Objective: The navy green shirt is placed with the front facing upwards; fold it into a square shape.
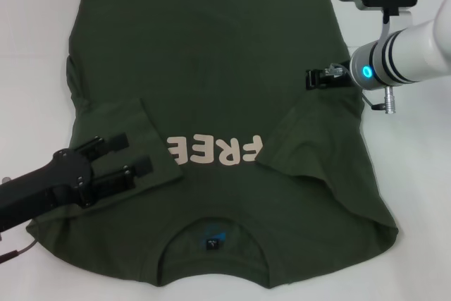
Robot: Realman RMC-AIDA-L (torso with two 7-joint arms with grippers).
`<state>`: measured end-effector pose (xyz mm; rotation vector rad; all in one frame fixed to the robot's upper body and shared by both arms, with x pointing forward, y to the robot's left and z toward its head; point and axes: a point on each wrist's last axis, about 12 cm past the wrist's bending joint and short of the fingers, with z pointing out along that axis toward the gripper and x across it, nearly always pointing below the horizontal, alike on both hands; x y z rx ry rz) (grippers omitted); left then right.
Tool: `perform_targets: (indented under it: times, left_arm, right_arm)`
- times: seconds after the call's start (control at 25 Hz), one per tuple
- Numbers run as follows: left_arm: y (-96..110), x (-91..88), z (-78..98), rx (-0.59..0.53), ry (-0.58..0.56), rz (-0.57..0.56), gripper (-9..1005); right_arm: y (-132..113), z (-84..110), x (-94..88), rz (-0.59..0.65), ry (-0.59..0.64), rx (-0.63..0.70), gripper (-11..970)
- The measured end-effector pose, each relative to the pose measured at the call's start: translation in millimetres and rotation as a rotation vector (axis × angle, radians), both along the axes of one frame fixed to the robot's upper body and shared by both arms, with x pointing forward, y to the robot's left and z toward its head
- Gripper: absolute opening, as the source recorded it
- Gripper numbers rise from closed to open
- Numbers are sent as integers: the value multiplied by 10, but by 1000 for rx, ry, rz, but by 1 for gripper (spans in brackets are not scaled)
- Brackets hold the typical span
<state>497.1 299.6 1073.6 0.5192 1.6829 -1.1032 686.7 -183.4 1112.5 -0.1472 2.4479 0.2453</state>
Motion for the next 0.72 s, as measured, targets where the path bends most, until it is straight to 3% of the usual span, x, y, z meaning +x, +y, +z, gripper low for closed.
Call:
perform_targets:
  times: [0.4,0.72]
  left_arm:
    - [39,17,34,-58,71,24,851]
    - [355,53,242,-64,237,57,845]
  right_arm:
    - [-385,69,-151,-19,-15,170,334]
    - [-1033,200,-654,138,-84,541,673]
